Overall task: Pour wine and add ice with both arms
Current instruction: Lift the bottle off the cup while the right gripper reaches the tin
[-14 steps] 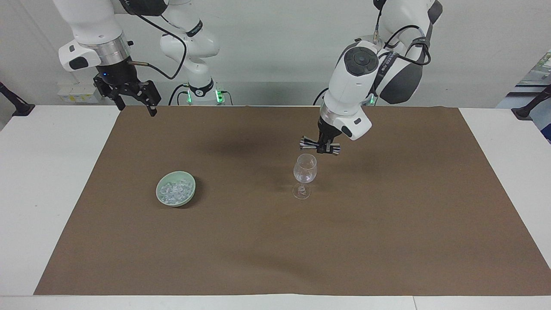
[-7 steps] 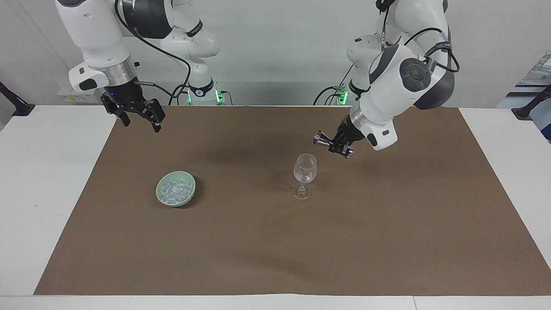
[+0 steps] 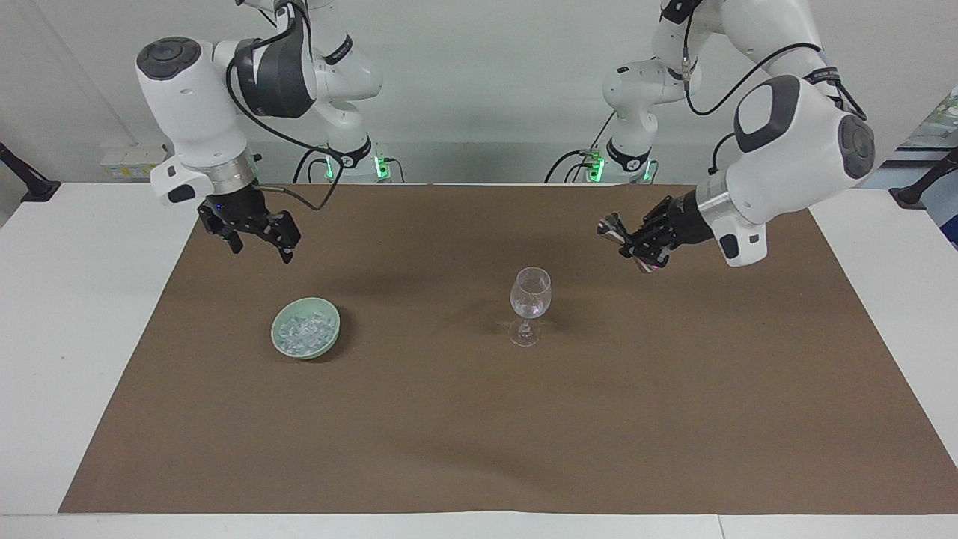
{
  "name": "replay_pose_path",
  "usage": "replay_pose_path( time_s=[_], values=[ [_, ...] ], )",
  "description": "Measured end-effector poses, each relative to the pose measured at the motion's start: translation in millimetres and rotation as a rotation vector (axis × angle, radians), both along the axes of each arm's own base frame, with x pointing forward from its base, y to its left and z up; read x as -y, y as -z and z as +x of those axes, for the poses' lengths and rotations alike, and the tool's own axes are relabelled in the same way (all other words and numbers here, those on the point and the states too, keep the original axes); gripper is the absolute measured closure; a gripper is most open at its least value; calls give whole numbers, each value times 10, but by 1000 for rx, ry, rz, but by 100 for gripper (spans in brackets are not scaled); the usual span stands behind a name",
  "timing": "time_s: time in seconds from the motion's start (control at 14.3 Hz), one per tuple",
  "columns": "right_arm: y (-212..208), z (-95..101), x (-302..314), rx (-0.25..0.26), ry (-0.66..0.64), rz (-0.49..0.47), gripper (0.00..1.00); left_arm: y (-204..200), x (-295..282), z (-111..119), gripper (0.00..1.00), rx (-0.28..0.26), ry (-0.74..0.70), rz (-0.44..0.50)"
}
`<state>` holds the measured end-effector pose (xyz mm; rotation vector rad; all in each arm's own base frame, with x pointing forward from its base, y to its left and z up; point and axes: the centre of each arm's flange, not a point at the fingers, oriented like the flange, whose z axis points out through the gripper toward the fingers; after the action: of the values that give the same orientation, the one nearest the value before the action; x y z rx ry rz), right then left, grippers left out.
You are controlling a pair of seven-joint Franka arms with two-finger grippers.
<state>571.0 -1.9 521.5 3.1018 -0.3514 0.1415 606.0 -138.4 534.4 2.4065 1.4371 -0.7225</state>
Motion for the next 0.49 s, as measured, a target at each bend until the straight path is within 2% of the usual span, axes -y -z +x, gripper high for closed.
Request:
replay_pose_path(
  time_s=[0.35, 0.49],
  values=[
    [560, 86, -23, 9, -7, 0, 0, 261, -670, 31, 78, -22, 64, -168],
    [699, 130, -41, 16, -10, -1, 0, 415, -879, 28, 78, -48, 64, -230]
  ],
)
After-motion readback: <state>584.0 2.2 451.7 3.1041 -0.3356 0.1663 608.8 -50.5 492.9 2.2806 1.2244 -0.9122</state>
